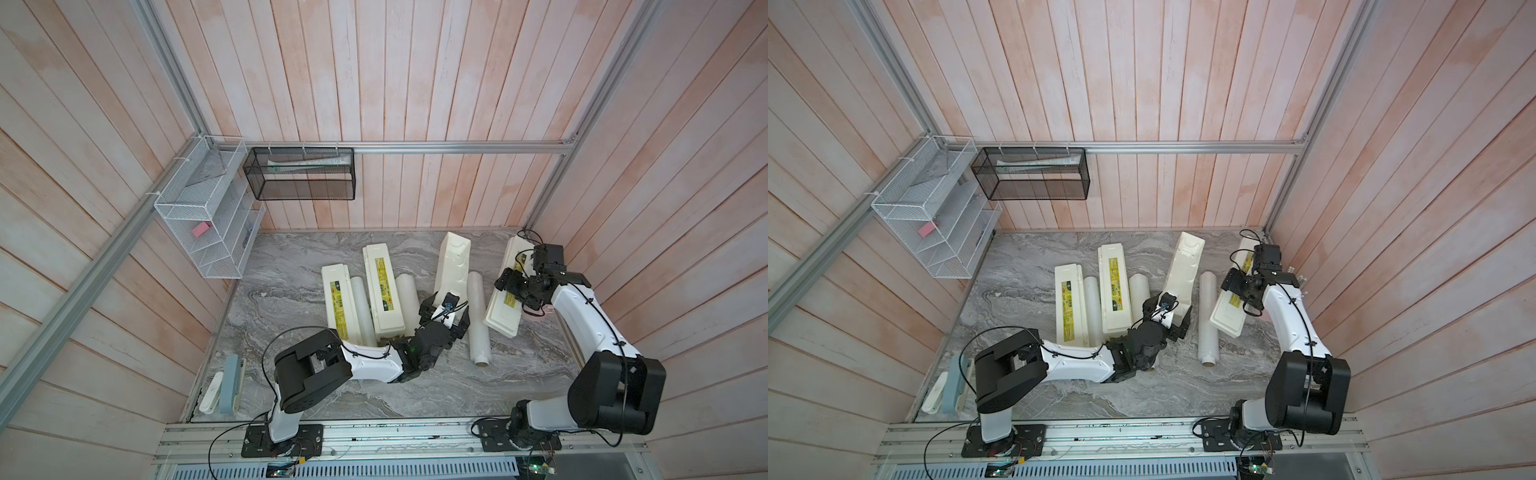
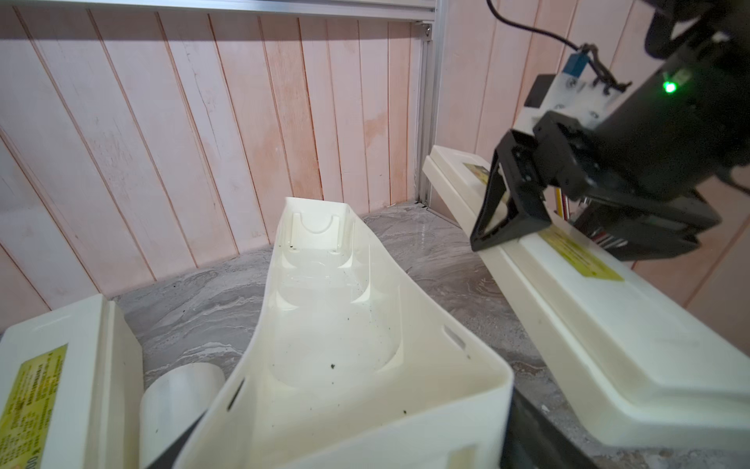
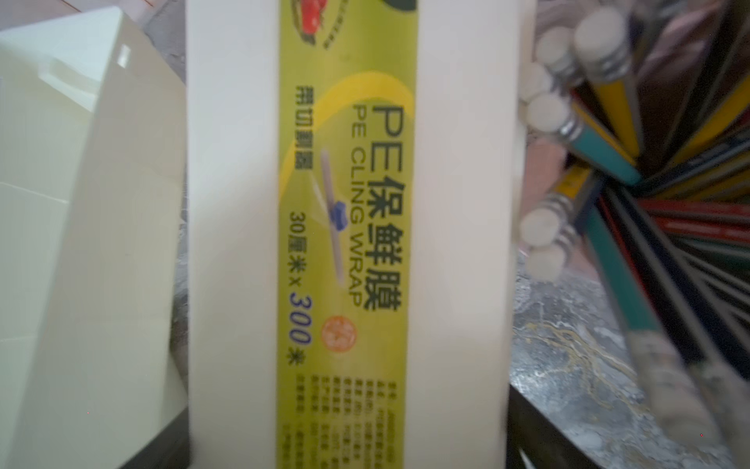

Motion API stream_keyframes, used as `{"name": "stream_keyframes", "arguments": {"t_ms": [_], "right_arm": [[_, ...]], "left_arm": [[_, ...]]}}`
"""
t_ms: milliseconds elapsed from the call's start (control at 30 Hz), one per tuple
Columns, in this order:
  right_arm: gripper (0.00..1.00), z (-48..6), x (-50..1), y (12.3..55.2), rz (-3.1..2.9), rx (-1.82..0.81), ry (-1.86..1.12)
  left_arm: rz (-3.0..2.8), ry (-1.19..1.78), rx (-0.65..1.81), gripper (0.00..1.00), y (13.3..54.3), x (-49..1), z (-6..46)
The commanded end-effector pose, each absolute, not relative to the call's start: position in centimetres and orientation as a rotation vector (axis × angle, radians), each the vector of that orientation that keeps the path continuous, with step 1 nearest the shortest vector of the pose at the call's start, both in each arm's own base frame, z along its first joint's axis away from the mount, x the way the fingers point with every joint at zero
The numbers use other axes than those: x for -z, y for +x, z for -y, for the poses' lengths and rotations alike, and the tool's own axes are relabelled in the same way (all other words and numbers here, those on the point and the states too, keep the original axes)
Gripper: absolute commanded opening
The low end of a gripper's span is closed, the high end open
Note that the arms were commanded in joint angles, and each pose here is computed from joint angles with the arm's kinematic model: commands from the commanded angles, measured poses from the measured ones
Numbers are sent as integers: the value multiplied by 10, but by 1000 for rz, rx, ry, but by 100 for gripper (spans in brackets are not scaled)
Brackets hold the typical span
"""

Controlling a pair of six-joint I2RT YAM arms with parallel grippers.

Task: Put plastic wrap rolls into dispensers
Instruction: Place the plastic wrap cutting box at the center of the board.

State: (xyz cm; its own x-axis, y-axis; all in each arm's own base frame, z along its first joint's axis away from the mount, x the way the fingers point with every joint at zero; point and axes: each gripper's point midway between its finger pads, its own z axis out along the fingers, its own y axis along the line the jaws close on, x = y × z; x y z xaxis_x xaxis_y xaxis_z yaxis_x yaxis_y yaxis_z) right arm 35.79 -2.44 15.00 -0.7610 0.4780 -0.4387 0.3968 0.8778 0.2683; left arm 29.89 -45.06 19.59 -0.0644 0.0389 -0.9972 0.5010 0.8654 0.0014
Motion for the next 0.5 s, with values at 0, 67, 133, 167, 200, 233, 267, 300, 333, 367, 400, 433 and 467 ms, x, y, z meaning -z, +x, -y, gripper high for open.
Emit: {"name": "stream_keyframes", "arguments": {"t_ms": [0,67,133,167,200,233,267,300,333,367,400,433,467], "right_arm": [[78,52,-144,356,-2551,18,649],[77,54,-139,358,-2569,58,640],[77,53,-129,359,-2589,112,622],[77,53,-124,359,-2595,135,612],[77,53,-117,360,-2601,149,605],[77,53,-109,360,-2610,157,602],[77,53,-101,360,-2623,162,597],[77,54,-95,360,-2633,173,604],[77,53,-89,360,-2643,180,599],[77,52,-84,361,-2652,177,587],[77,52,-80,361,-2659,181,581],[77,51,-76,362,-2665,185,571],[77,50,-73,363,-2672,183,557]], "left_arm": [[-1637,317,447,61,304,-190,452],[-1655,308,445,63,306,-182,454],[-1675,299,439,64,308,-172,456],[-1683,299,440,64,308,-169,457],[-1687,296,441,64,307,-166,458],[-1688,284,443,64,307,-163,457],[-1689,269,443,64,308,-161,456],[-1688,261,442,64,308,-160,456],[-1687,255,442,64,307,-159,455],[-1682,243,442,64,308,-158,454],[-1685,230,444,64,308,-156,452],[-1689,219,445,65,308,-154,451],[-1693,215,449,66,308,-152,451]]}}
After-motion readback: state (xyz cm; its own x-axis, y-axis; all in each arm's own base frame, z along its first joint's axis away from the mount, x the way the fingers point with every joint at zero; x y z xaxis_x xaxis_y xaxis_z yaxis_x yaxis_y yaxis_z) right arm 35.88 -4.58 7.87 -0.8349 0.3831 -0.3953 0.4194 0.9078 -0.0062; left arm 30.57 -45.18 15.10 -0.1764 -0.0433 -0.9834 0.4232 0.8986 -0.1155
